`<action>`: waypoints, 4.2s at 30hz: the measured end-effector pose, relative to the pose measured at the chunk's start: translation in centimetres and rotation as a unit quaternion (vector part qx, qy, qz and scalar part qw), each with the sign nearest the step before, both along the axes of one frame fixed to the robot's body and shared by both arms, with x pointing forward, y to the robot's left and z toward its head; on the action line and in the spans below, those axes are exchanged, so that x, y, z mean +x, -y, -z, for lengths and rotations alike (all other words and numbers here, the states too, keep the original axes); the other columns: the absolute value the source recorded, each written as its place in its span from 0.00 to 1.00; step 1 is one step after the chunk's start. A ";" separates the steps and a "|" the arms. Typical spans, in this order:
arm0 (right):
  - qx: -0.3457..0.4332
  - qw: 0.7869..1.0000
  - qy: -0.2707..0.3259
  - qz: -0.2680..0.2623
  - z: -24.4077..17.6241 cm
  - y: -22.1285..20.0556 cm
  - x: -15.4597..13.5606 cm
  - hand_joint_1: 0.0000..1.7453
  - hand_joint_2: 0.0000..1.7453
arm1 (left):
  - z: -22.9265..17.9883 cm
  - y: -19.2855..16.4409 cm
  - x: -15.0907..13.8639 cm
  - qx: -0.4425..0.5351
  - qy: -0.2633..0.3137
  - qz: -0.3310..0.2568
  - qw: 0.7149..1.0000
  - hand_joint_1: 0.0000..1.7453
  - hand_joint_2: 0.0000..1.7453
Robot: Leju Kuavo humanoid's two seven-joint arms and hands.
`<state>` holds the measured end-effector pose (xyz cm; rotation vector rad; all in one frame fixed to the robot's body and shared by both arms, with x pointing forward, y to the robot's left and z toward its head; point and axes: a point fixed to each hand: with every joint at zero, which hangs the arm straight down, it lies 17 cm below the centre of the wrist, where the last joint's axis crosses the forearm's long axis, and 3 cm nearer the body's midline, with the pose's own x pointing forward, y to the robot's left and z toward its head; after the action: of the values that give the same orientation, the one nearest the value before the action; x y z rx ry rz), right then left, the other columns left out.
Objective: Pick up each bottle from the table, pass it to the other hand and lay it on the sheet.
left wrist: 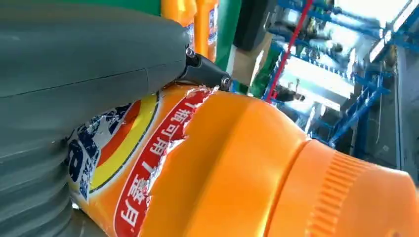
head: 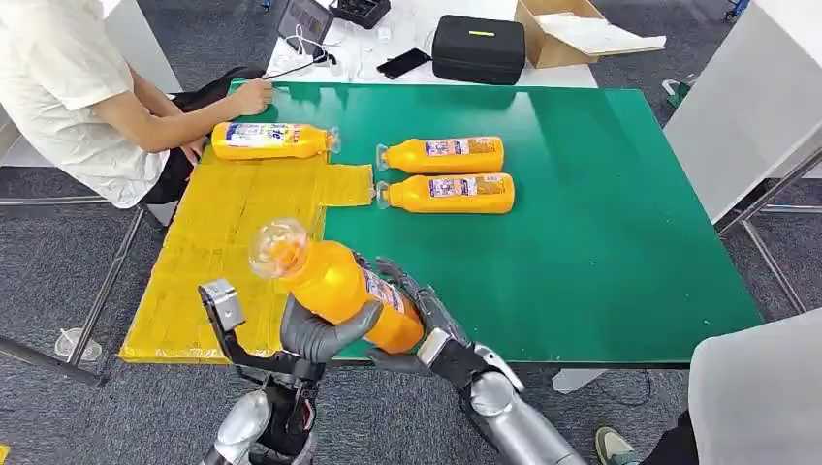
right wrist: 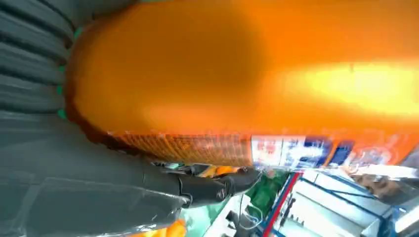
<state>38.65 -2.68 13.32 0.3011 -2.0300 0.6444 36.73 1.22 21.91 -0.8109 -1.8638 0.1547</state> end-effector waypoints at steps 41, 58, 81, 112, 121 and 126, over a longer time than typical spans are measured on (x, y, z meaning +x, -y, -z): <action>0.235 0.767 0.150 0.577 -13.8 30.1 -2.0 0.00 0.00 | 5.7 -2.7 4.4 0.573 0.223 -0.245 0.750 1.00 1.00; 0.240 0.814 0.106 0.518 -11.3 27.0 0.5 0.00 1.00 | 14.4 -5.3 12.8 0.742 0.153 -0.106 0.644 0.98 1.00; 0.211 0.839 0.068 0.497 -7.9 25.5 1.9 0.00 1.00 | 20.7 -10.5 14.2 0.761 0.043 -0.035 0.646 0.02 1.00; 0.173 0.831 0.066 0.524 -6.2 26.5 0.5 0.00 1.00 | 11.0 -3.5 10.7 0.648 0.187 -0.164 0.720 0.00 1.00; 0.052 0.858 0.122 0.496 -6.9 24.0 0.2 0.00 1.00 | 1.2 0.3 1.6 0.515 0.297 -0.251 0.764 0.00 1.00; -0.171 0.881 0.133 0.420 -1.7 19.6 3.1 0.00 1.00 | -1.1 0.3 -2.0 0.429 0.293 -0.249 0.817 0.00 1.00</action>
<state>41.73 -22.27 15.07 -0.8864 -1.9901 0.4746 34.69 0.93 22.99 0.3216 -2.3595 -0.6542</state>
